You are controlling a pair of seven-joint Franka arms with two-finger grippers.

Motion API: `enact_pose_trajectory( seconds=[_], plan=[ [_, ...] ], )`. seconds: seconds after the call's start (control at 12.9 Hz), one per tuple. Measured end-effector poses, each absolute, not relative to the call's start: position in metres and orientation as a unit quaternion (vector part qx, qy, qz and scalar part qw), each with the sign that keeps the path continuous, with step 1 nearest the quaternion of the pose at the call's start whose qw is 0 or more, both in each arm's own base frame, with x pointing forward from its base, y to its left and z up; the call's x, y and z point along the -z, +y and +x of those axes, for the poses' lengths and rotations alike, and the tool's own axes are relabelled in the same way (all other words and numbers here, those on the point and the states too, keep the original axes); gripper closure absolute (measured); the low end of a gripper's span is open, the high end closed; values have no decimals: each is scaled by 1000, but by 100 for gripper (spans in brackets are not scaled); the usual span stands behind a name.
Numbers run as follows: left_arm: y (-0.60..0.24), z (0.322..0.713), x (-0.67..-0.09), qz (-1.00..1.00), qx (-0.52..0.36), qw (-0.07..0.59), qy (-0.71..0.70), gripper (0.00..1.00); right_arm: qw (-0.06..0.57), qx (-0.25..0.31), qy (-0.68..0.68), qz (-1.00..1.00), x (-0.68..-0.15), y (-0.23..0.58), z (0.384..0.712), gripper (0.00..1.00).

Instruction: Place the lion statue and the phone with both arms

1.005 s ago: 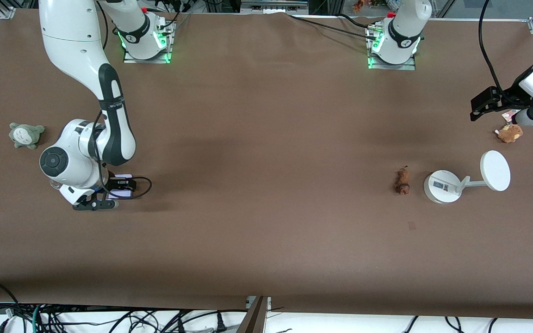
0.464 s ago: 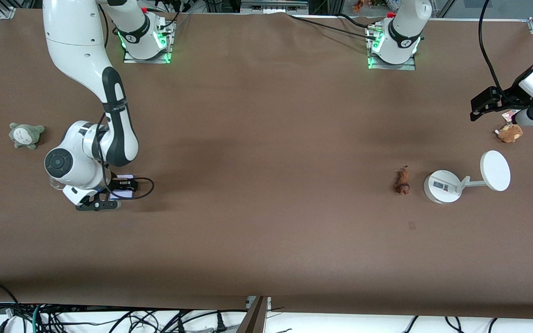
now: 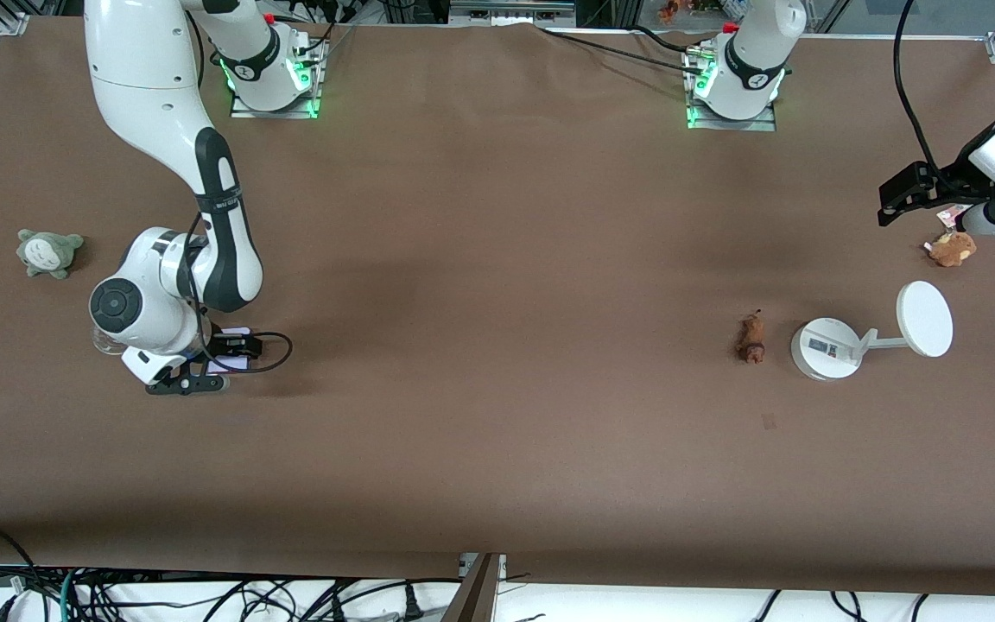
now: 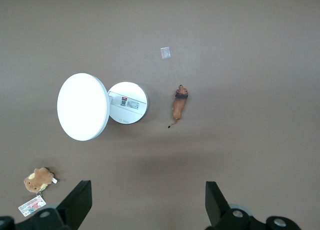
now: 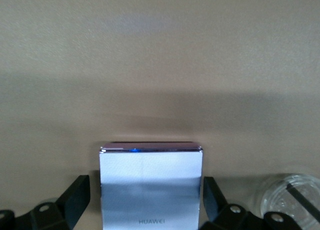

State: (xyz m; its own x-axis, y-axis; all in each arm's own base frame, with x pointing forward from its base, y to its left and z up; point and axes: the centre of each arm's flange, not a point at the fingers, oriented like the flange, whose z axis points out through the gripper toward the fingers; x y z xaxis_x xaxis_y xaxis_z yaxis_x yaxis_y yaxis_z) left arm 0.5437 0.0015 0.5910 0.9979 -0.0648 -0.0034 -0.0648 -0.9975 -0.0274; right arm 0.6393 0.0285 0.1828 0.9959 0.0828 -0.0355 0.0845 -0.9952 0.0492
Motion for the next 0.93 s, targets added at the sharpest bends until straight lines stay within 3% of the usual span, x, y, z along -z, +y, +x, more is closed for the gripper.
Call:
enact_pose_trajectory(
  seconds=[0.23,0.54,0.93],
  plan=[
    [2,544,-591,-999,-1,14,32,0,-10,43,42,998,-220,38,640,0],
    [2,544,-591,-999,-2,14,32,0,-70,79,39,994,-318,27,626,0],
    [2,544,-590,-999,-2,14,32,0,-46,141,35,988,-472,36,612,0]
  ],
)
